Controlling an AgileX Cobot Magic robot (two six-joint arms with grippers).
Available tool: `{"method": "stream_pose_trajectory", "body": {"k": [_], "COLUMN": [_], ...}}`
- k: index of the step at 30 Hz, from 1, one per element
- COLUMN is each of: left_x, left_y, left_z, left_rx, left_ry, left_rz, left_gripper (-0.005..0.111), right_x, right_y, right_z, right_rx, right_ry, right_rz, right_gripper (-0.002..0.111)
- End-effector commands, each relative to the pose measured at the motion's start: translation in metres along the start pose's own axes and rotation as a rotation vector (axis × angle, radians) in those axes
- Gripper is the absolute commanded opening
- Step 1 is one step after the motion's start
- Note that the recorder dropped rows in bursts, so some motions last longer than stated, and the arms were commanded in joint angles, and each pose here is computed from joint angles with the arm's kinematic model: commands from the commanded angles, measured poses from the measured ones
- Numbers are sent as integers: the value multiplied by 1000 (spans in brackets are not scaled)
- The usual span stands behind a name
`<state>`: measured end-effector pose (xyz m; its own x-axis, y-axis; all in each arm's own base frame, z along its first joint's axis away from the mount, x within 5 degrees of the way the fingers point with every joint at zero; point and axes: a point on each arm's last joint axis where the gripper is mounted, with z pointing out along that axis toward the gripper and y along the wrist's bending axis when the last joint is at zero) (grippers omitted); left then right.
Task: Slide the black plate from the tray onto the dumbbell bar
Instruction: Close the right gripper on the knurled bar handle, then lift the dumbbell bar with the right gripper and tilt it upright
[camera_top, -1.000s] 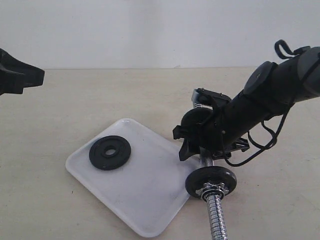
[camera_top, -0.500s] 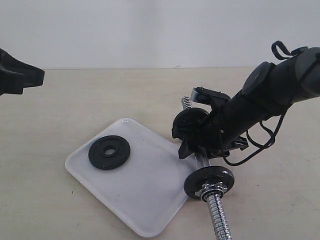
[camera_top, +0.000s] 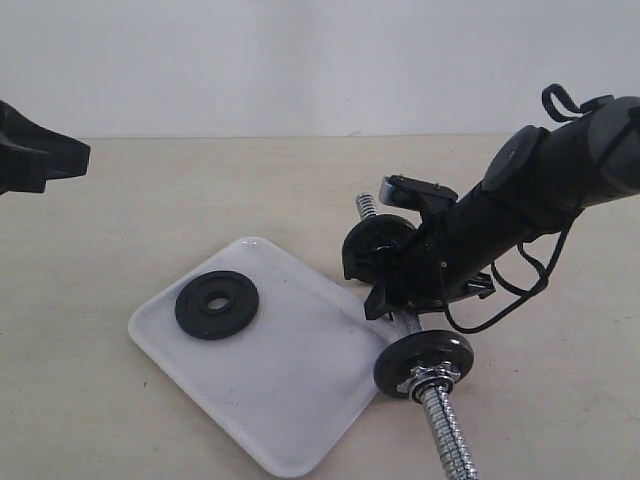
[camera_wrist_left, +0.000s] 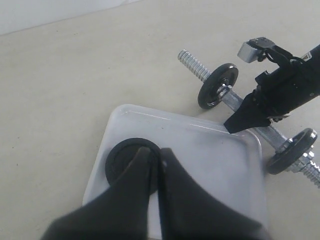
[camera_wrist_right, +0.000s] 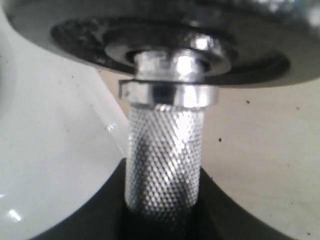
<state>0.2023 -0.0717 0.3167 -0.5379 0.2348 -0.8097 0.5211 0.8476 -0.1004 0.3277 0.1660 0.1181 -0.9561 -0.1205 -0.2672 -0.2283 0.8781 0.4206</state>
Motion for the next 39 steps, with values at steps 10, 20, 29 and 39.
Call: {"method": "stream_pose_trajectory", "body": {"k": [10,20,29,39], "left_x": [0,0,-1,-1], "left_y": [-3,-2,-2,0], "left_z": [-1,-1,-1,-1], "left_rx": [19,16,15,-12], "left_ry": [16,14,12,9], "left_rz": [13,15,15,45], "left_gripper": [4,4,4,4], "right_x": [-44,-57,-52,-50], "right_y": [-8,-26,-31,-29], "right_z": [-28,-51,-52,-54], "right_rx": [-25,-43,8,-9], "right_ry": [-102,-42,26,44], "right_rz": [-34,-158,-316,-439], "right_gripper": [0,0,0,0]}}
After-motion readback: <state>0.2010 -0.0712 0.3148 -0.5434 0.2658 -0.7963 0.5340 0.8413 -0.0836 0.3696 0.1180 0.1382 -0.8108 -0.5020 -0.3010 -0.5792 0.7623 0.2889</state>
